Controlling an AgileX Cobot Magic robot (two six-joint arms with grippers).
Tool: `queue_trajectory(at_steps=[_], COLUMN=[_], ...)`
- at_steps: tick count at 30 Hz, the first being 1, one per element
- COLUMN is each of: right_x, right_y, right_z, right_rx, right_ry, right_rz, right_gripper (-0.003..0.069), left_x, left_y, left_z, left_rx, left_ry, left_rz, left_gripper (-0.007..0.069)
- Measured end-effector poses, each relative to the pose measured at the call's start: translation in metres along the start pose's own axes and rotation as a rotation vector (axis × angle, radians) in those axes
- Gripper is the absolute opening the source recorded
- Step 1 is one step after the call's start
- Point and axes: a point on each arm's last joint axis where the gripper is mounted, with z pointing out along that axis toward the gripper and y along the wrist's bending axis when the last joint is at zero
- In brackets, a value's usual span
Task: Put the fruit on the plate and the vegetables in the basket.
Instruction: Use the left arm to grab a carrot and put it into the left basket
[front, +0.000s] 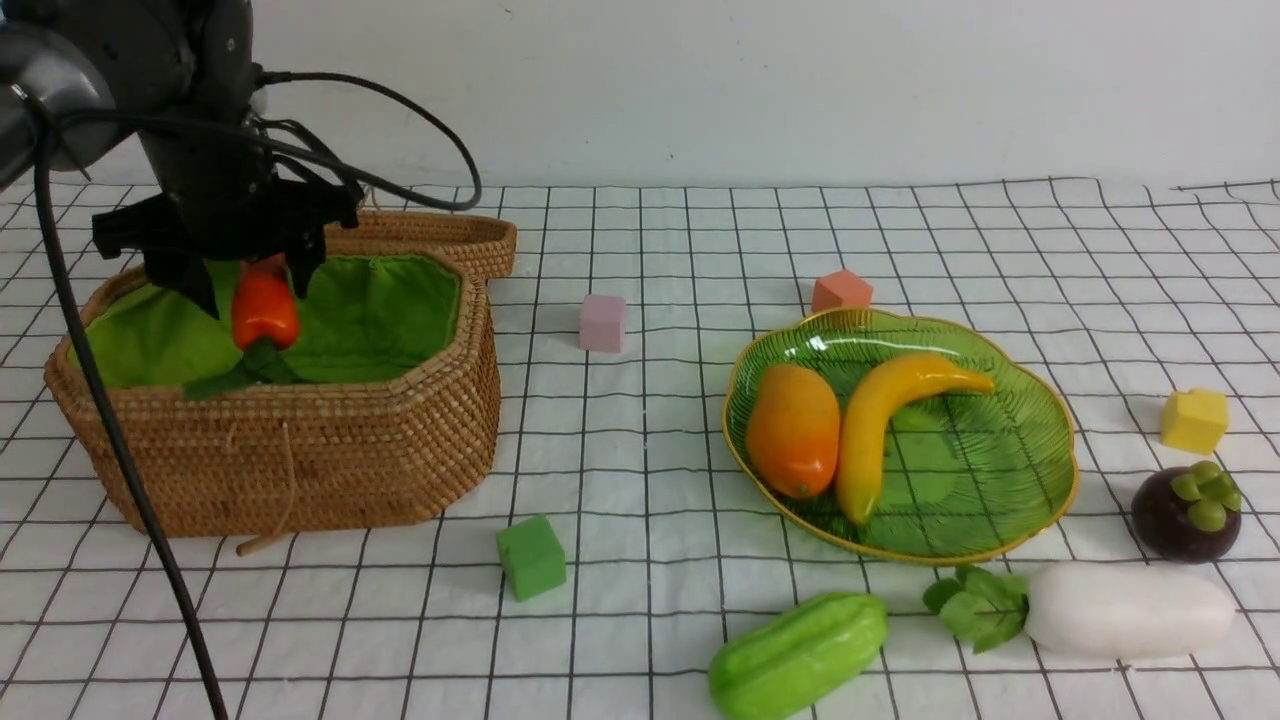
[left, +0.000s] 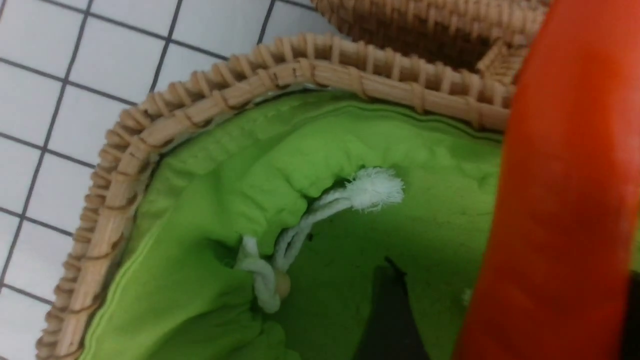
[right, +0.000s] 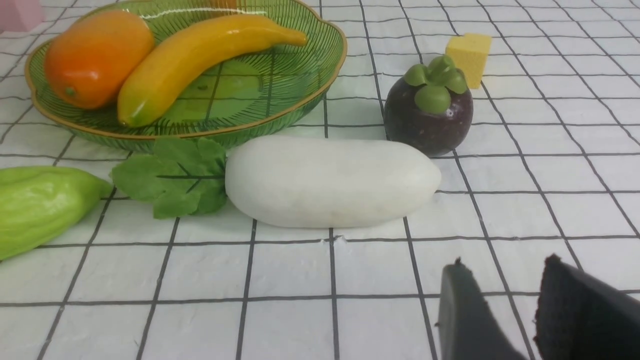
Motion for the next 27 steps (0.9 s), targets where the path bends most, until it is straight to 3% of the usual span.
queue_trajectory(at_steps=[5,12,15,17,18,20,21,22,27], right_x=[0.000,0.000,0.000,0.000,0.000,0.000,0.000,0.000,0.000], right_y=[0.000,0.000,0.000,0.000,0.000,0.000,0.000,0.000,0.000], right_z=[0.000,0.000,0.000,0.000,0.000,0.000,0.000,0.000,0.000], right_rx=[0.000,0.000,0.000,0.000,0.000,0.000,0.000,0.000,0.000], right_ry=[0.000,0.000,0.000,0.000,0.000,0.000,0.000,0.000,0.000], right_rz=[0.000,0.000,0.000,0.000,0.000,0.000,0.000,0.000,0.000], right_gripper=[0.0244,0.0244,0.0244,0.0244,0.0244,0.0244,0.0244,0.0244,0.0244], left_x=[0.000,-0.002,-0.005,-0.003,-0.003,-0.002,-0.002,-0.001,0.001], left_y=[0.004,0.004,0.012,0.020,0.021,0.027,0.027,0.028,0.026], left_z=[0.005,-0.026,-0.061,-0.088,-0.089,-0.096,-0.095,-0.093,-0.081], left_rx=[-0.006,0.075,0.154,0.185,0.185,0.151,0.149,0.124,0.093], left_ry=[0.016,-0.007,-0.038,-0.035,-0.032,-0.013,-0.015,0.010,0.051], left_rz=[0.009,0.035,-0.097,-0.279,-0.295,-0.546,-0.545,-0.700,-0.898], left_gripper=[0.0315,0.0323,0.0323,0.0323,0.0323,0.0323,0.0323,0.0323,0.0323])
